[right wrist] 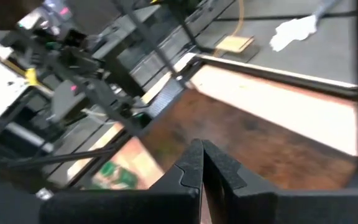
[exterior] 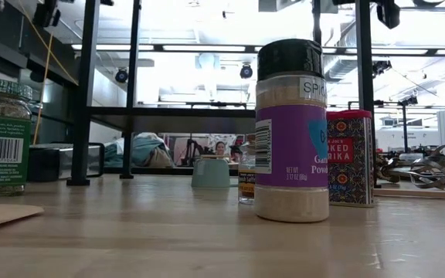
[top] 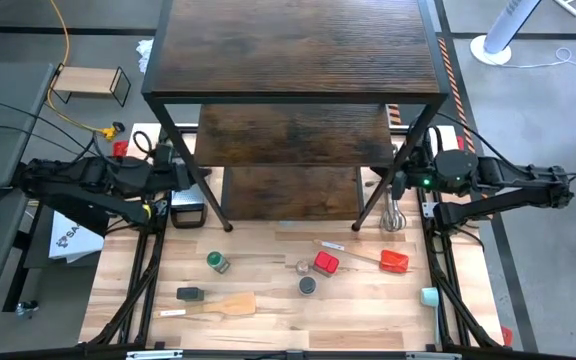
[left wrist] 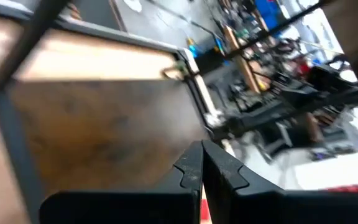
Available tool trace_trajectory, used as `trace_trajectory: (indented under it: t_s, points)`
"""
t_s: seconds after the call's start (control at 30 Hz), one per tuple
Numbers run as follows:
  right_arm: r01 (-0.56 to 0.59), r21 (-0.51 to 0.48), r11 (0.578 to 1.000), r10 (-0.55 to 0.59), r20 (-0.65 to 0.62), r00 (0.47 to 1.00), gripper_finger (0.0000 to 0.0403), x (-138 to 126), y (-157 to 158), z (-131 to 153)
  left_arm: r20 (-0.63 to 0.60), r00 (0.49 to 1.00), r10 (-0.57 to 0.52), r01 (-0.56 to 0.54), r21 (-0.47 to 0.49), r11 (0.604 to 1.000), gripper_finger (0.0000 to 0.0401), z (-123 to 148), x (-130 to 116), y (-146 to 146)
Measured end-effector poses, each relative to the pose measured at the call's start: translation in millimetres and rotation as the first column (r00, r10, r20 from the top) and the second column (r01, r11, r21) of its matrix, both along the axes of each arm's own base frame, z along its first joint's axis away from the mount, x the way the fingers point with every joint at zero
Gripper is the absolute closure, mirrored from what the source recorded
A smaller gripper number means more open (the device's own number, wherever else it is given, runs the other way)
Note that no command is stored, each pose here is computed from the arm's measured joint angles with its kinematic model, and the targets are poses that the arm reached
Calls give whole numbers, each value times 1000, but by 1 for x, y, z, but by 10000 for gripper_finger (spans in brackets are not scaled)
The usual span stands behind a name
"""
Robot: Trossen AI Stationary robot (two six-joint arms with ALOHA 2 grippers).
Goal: Shelf spices
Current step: Adjust the shelf on the table, then put the green seasoning bottle onto the shelf
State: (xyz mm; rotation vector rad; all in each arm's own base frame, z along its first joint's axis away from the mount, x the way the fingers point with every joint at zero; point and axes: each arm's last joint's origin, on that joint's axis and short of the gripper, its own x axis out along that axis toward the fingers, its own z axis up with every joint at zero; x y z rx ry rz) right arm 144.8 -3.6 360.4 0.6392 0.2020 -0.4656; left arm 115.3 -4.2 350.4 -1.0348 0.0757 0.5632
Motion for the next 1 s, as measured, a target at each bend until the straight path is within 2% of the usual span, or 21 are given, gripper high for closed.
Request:
trace_trajectory:
  t_s: [0.2, 0.37, 0.43, 0.53, 0.67, 0.8, 0.93, 1.0]
  points:
    - [97, -37, 995, -97, 2, 995, 403, -22, -4, 2, -78, 997, 13, -9, 53, 999, 401, 10, -30, 6]
    - [134, -34, 990, -135, -12, 991, 403, -45, -6, 1, -162, 987, -21, 36, 91, 995, 401, 16, -53, 8]
    - [132, -34, 991, -133, -13, 991, 403, -51, -6, 0, -202, 977, -61, 85, 113, 990, 401, 16, -56, 8]
    - [96, -21, 995, -96, -22, 995, 403, -54, -6, 0, -276, 942, -190, 224, 97, 970, 401, 12, -54, 3]
    - [-7, 6, 1000, 8, -65, 998, 403, -52, -3, -4, -362, 845, -395, 419, -14, 908, 401, 5, -46, -7]
    - [-124, 50, 991, 128, -89, 988, 403, -47, 1, -6, -378, 729, -571, 561, -147, 815, 401, 2, -35, -21]
    - [-257, 164, 952, 278, -122, 953, 403, -45, 7, -11, -376, 618, -691, 635, -279, 720, 401, -2, -29, -37]
    - [-296, 252, 921, 344, -175, 922, 403, -49, 11, -18, -384, 582, -717, 643, -322, 695, 401, -4, -30, -44]
